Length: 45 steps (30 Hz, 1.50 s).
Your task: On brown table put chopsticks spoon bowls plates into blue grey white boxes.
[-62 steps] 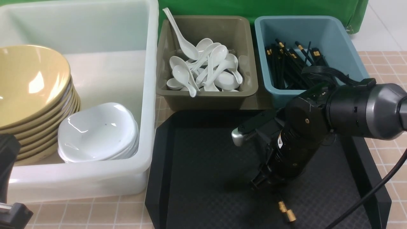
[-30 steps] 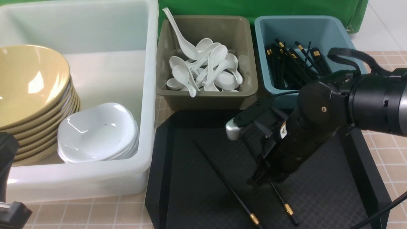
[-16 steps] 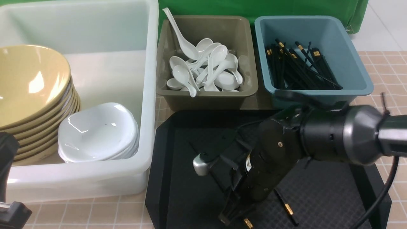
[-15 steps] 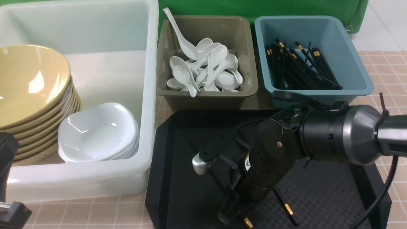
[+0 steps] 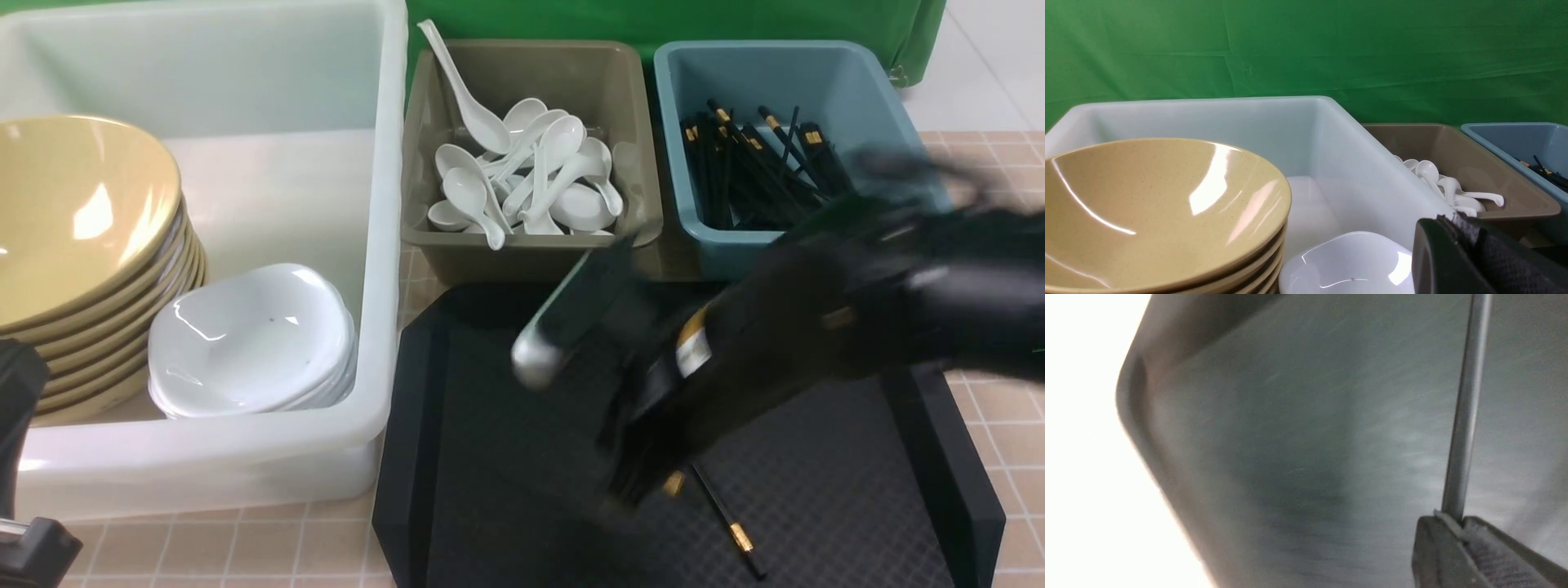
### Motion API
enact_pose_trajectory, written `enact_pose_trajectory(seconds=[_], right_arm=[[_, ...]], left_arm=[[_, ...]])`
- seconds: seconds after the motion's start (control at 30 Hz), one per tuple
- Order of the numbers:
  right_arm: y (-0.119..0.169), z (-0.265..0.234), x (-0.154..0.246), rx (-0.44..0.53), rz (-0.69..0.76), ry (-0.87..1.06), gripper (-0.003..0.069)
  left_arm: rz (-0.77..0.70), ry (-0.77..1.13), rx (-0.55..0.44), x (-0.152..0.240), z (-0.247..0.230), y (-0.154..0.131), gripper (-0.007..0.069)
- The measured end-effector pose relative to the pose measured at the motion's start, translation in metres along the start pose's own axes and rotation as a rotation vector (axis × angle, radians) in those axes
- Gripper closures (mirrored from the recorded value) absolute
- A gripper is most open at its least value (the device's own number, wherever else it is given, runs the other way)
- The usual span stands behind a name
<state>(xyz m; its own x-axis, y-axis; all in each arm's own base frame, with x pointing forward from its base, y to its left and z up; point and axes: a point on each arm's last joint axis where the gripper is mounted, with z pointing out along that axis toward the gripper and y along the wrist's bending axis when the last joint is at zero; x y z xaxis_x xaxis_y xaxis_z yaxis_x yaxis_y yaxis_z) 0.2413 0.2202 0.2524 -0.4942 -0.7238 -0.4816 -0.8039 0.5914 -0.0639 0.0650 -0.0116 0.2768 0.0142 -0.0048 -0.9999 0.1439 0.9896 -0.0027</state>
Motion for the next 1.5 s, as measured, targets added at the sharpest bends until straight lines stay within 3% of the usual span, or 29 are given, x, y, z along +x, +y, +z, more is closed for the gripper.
enact_pose_trajectory(seconds=[0.17,0.33,0.43,0.6,0.77,0.93,1.13,1.27,1.4,1.5], right_arm=[[-0.073,-0.061,-0.005,0.291,0.105,-0.355,0.058],[-0.142,-0.056,-0.01,0.485,0.257,-0.672,0.0579],[-0.177,-0.032,-0.009,0.525,0.331,-0.697,0.0548],[-0.203,0.002,-0.002,0.451,0.501,-0.461,0.037],[-0.183,-0.006,0.003,0.338,0.564,-0.117,0.0269],[-0.117,0.016,0.014,0.177,0.464,0.235,0.0265],[-0.049,0.058,0.034,0.077,0.286,0.335,0.0265],[-0.042,0.072,0.039,0.067,0.269,0.349,0.0279],[-0.042,0.082,0.04,0.056,0.242,0.364,0.0398],[-0.041,0.079,0.037,0.034,0.216,0.358,0.0527]], left_arm=[[0.0,0.0,0.0,0.0,0.0,0.0,0.0632],[0.0,0.0,0.0,0.0,0.0,0.0,0.0632],[0.0,0.0,0.0,0.0,0.0,0.0,0.0632],[0.003,0.015,0.004,0.001,0.0,0.0,0.0632],[0.003,0.015,0.005,0.001,0.0,0.0,0.0632],[0.012,0.002,-0.001,0.0,0.0,0.0,0.0632],[0.016,0.0,-0.003,0.0,0.0,0.0,0.0632],[0.018,-0.002,-0.005,0.0,0.0,0.0,0.0632],[0.018,-0.002,-0.005,0.0,0.0,0.0,0.0632],[0.018,-0.002,-0.005,0.0,0.0,0.0,0.0632]])
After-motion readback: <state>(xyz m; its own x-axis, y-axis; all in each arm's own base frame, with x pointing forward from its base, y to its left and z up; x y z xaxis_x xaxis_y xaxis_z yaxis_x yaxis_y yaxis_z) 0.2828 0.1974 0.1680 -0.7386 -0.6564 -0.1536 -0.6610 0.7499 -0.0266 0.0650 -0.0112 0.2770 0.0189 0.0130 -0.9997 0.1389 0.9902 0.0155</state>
